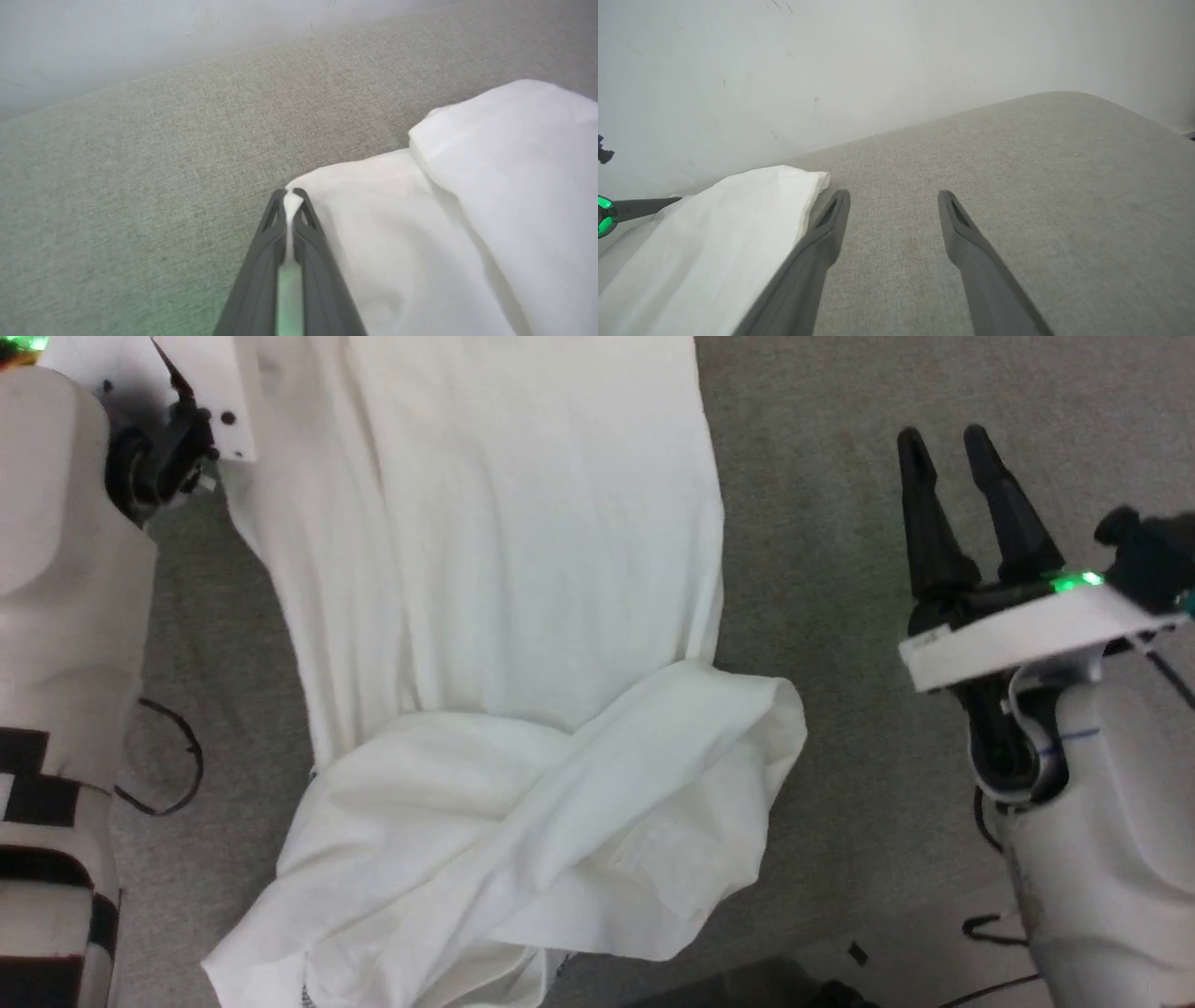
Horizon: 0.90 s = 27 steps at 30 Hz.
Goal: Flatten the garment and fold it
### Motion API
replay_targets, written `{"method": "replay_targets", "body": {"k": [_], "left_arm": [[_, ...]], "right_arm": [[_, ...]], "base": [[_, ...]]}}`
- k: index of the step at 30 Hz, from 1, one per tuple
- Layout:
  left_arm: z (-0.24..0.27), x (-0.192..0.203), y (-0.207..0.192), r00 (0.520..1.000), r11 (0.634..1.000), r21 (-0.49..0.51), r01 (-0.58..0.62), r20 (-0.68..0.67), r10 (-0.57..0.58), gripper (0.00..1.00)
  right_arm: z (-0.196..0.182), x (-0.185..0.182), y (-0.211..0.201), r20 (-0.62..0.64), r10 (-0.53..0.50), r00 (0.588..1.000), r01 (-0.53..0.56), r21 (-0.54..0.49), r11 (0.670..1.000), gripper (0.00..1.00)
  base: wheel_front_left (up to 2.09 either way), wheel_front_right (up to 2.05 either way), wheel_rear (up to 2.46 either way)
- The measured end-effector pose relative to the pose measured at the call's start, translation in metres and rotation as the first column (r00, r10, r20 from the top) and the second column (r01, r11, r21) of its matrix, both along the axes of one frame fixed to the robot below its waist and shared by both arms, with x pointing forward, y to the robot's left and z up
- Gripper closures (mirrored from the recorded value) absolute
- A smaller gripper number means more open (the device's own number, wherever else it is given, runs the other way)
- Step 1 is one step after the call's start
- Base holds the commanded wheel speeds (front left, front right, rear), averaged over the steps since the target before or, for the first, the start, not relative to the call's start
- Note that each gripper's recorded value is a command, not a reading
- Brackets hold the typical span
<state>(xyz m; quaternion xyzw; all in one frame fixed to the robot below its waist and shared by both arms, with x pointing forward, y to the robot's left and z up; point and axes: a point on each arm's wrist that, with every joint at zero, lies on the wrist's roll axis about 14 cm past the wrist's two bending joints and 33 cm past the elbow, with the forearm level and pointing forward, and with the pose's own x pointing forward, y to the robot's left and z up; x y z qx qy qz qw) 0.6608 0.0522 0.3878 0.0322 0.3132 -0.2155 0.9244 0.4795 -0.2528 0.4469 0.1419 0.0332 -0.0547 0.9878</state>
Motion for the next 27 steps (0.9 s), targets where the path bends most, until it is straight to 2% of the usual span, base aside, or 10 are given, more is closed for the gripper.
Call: {"method": "replay_targets", "body": {"k": [5,9,12,16,20,23,24,25,26,27], "left_arm": [[0.039,0.003,0.013,0.989,0.999,-0.042,-0.029,0.142,0.034,1.00],[0.060,0.003,0.023,0.976,0.998,-0.055,-0.038,0.213,0.049,1.00],[0.075,0.005,0.028,0.965,0.997,-0.061,-0.041,0.258,0.056,1.00],[0.082,0.006,0.029,0.955,0.997,-0.076,-0.035,0.290,0.056,1.00],[0.082,0.006,0.027,0.951,0.995,-0.097,-0.032,0.303,0.060,1.00],[0.076,0.008,0.033,0.951,0.995,-0.097,-0.038,0.302,0.066,1.00],[0.076,0.008,0.033,0.951,0.995,-0.097,-0.038,0.302,0.066,1.00],[0.068,0.008,0.039,0.954,0.995,-0.090,-0.046,0.293,0.071,1.00],[0.068,0.008,0.039,0.954,0.995,-0.090,-0.046,0.293,0.071,1.00],[0.063,0.008,0.042,0.955,0.995,-0.087,-0.052,0.286,0.075,1.00]], "right_arm": [[-0.004,0.048,0.011,-0.105,0.111,0.988,-0.107,0.037,0.994,0.00],[-0.004,0.085,0.034,-0.208,0.226,0.952,-0.220,0.051,0.974,0.00],[-0.003,0.109,0.052,-0.289,0.303,0.908,-0.298,0.065,0.952,0.00],[-0.014,0.131,0.063,-0.403,0.344,0.848,-0.341,0.081,0.937,0.00],[-0.042,0.140,0.067,-0.525,0.354,0.774,-0.352,0.108,0.930,0.00],[-0.069,0.139,0.078,-0.611,0.372,0.699,-0.367,0.140,0.920,0.00],[-0.069,0.139,0.078,-0.611,0.372,0.699,-0.367,0.140,0.920,0.00],[-0.080,0.141,0.086,-0.649,0.387,0.655,-0.391,0.147,0.909,0.00],[-0.080,0.141,0.086,-0.649,0.387,0.655,-0.391,0.147,0.909,0.00],[-0.082,0.143,0.089,-0.661,0.395,0.638,-0.398,0.155,0.904,0.00]], "base": [[0.00,0.00,0.00],[0.00,0.00,0.00],[0.00,0.00,0.00],[0.00,0.00,0.00],[0.00,0.00,0.00],[0.00,0.00,0.00],[0.00,0.00,0.00],[0.00,0.00,0.00],[0.00,0.00,0.00],[0.00,0.00,0.00]]}}
